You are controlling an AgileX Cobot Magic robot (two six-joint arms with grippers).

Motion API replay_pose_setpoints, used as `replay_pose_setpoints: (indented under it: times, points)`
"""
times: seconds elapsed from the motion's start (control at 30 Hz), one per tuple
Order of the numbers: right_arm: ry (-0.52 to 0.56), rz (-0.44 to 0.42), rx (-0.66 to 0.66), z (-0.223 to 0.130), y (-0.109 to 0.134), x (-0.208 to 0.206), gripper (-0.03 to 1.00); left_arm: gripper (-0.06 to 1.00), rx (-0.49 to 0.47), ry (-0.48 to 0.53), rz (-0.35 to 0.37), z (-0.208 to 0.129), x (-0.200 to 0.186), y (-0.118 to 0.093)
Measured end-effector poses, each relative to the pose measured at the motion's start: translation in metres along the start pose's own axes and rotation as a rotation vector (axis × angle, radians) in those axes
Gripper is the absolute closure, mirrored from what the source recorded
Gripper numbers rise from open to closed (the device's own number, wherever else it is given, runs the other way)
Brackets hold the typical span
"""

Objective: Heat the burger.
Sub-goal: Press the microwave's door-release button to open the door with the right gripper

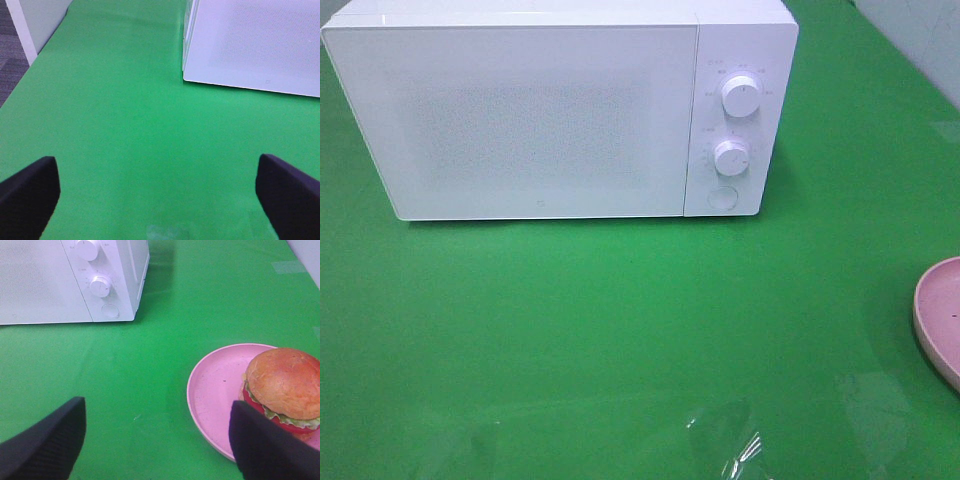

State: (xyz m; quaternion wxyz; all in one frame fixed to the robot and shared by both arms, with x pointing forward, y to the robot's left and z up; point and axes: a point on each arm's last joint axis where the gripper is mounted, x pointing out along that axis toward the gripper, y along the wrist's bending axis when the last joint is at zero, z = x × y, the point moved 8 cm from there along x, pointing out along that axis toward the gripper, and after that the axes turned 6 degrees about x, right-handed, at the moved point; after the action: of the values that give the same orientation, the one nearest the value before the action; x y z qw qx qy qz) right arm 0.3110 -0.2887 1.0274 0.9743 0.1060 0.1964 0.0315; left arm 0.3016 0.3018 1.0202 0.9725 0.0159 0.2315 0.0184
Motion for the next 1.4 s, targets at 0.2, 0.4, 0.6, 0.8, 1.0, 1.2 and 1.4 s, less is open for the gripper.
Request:
replay_pose_setpoints:
  times: [0.2, 0.4, 0.6, 0.8, 1.0, 1.2, 1.4]
  points:
    - [0.000, 0.000, 0.000, 0.000, 0.000, 0.000, 0.21, -0.04, 0.000, 0.000, 0.000, 0.000, 0.000, 0.000]
    - [0.000, 0.000, 0.000, 0.000, 0.000, 0.000, 0.21, -0.04, 0.000, 0.000, 0.000, 0.000, 0.000, 0.000]
    - [-0.004, 0.001, 0.000, 0.001, 0.000, 0.000, 0.21, -0.04, 0.000, 0.000, 0.000, 0.000, 0.000, 0.000]
    - [-0.088, 0.020, -0.001, 0.031, 0.007, -0.010, 0.21, -0.04, 0.000, 0.000, 0.000, 0.000, 0.000, 0.000]
    - [-0.079, 0.017, 0.001, 0.043, 0.010, 0.003, 0.21, -0.04, 0.000, 0.000, 0.000, 0.000, 0.000, 0.000]
    - [-0.076, 0.015, 0.002, 0.054, 0.012, 0.018, 0.21, -0.04, 0.000, 0.000, 0.000, 0.000, 0.000, 0.000]
    - [-0.065, 0.010, -0.002, 0.068, 0.014, 0.046, 0.21, -0.04, 0.000, 0.000, 0.000, 0.000, 0.000, 0.000]
